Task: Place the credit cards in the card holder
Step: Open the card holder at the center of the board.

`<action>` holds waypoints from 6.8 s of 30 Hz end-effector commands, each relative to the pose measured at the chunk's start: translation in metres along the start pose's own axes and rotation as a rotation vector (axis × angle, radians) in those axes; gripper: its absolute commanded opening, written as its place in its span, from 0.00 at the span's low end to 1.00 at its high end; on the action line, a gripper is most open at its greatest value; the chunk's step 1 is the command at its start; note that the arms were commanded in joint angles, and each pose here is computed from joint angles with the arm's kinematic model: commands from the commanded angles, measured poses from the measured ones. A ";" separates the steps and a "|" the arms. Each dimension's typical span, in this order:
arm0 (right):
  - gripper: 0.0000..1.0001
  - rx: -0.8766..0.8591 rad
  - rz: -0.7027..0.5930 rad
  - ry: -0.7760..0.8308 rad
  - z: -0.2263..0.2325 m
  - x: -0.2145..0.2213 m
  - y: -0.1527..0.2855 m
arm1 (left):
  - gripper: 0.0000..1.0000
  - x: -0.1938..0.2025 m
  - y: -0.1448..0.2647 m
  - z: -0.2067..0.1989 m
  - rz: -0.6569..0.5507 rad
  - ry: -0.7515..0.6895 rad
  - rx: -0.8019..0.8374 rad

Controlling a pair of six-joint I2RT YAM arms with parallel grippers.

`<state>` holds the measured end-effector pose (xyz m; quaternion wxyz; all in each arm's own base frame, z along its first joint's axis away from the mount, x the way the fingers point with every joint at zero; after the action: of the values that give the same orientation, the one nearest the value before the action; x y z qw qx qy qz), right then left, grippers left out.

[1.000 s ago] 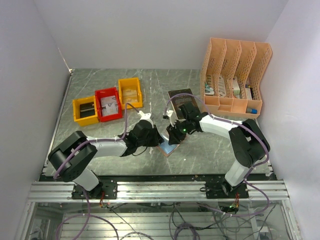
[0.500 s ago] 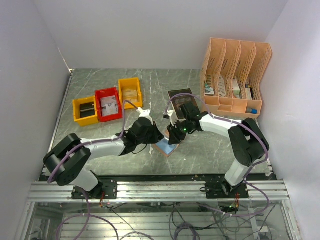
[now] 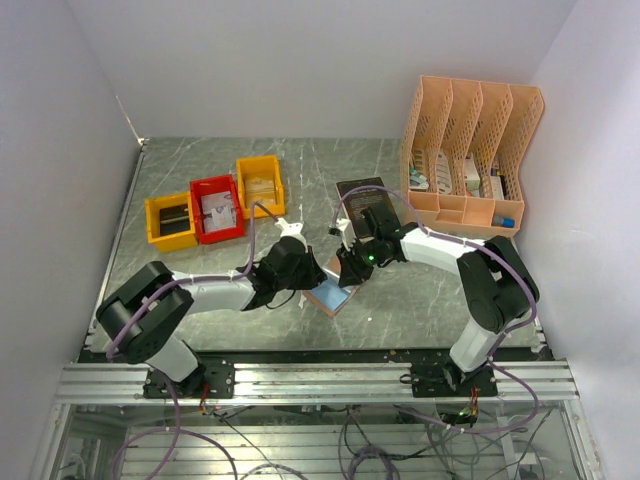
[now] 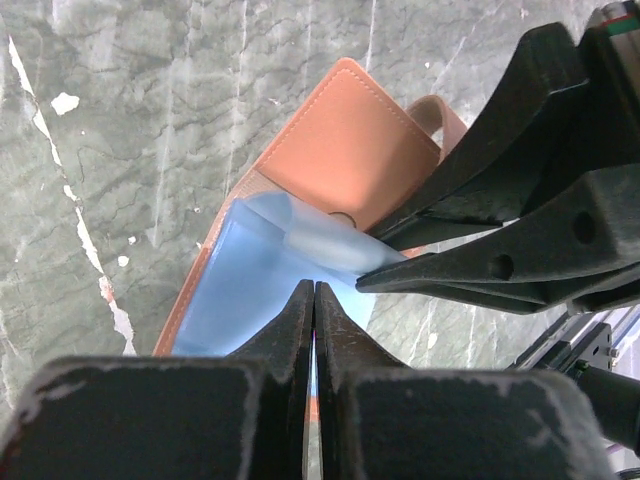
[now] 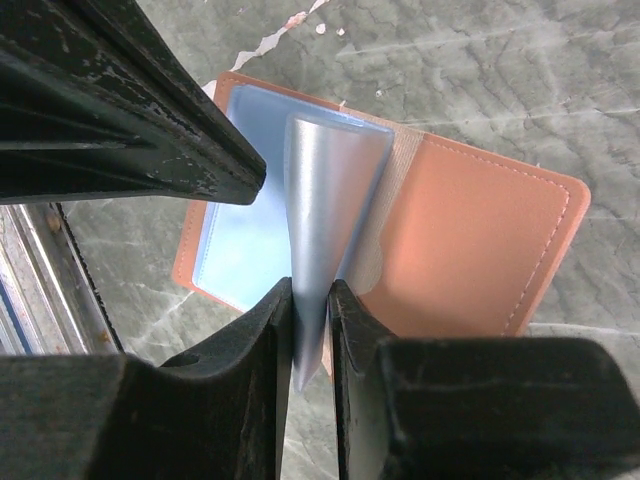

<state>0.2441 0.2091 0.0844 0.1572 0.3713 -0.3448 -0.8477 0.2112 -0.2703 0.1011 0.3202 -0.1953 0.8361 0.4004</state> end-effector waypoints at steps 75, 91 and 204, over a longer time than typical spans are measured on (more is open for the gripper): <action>0.08 0.001 -0.063 -0.177 -0.050 0.008 0.032 | 0.10 -0.010 -0.089 0.000 0.083 -0.299 0.231; 0.07 0.099 0.003 -0.195 -0.060 0.016 0.022 | 0.22 0.007 -0.030 0.016 0.089 -0.176 0.108; 0.31 0.206 -0.005 0.017 -0.042 -0.016 0.019 | 0.26 -0.002 -0.022 0.051 0.079 -0.117 -0.169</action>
<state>0.2813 0.1835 0.0815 0.1195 0.3932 -0.4363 -0.8004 0.2393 -0.2507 0.0710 0.3308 -0.1670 0.8080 0.4580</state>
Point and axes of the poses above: each gripper's point midway between its finger pads, its own y axis back along the fingers, its own z axis along the line the jaws close on, x = y × z, the point moved 7 cm from there along y, back along the fingers, and after that the axes turned 10 degrees about -y, right-handed, at the moved point
